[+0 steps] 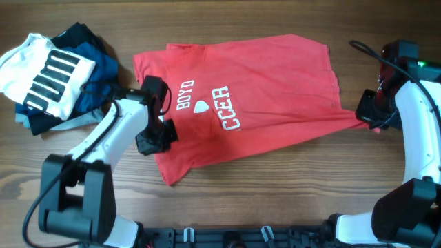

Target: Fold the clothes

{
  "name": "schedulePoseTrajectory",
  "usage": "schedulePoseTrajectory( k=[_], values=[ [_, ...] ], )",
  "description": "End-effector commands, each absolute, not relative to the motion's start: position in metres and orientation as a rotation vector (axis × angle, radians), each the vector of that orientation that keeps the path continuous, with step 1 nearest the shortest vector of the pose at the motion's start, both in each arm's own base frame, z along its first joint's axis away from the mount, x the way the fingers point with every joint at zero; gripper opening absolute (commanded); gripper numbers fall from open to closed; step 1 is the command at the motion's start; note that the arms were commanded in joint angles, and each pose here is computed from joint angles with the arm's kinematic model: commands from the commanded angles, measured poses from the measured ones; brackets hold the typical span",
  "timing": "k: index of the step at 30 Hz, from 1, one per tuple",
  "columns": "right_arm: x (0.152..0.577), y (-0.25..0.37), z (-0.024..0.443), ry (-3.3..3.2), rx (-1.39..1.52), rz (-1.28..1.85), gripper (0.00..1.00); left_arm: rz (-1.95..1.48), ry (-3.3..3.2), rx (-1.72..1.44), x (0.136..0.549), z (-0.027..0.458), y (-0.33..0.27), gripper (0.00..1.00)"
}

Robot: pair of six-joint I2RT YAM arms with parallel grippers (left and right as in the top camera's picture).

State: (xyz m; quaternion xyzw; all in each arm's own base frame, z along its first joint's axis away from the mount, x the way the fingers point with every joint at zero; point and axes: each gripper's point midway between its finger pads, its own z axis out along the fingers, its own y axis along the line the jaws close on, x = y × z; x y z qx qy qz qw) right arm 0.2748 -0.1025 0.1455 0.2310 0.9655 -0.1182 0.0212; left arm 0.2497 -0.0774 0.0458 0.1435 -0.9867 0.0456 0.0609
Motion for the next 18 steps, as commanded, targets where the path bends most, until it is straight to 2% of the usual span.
schedulePoseTrajectory(
  k=[1,8,12,18],
  values=[
    [0.273,-0.109,0.147,2.973,0.746,-0.414,0.04,0.273,-3.199,0.385,0.285,0.114,-0.085,0.04],
    [0.273,-0.108,0.147,2.973,0.746,-0.4,0.04,0.397,-3.395,0.455,0.298,0.175,-0.069,0.04],
    [0.282,-0.096,0.15,2.951,0.727,-0.277,0.04,0.432,-3.517,0.494,0.305,0.21,-0.048,0.04],
    [0.305,-0.085,0.204,2.767,0.656,-0.122,0.04,0.541,-3.811,0.696,0.317,0.326,-0.01,0.04]
  ],
)
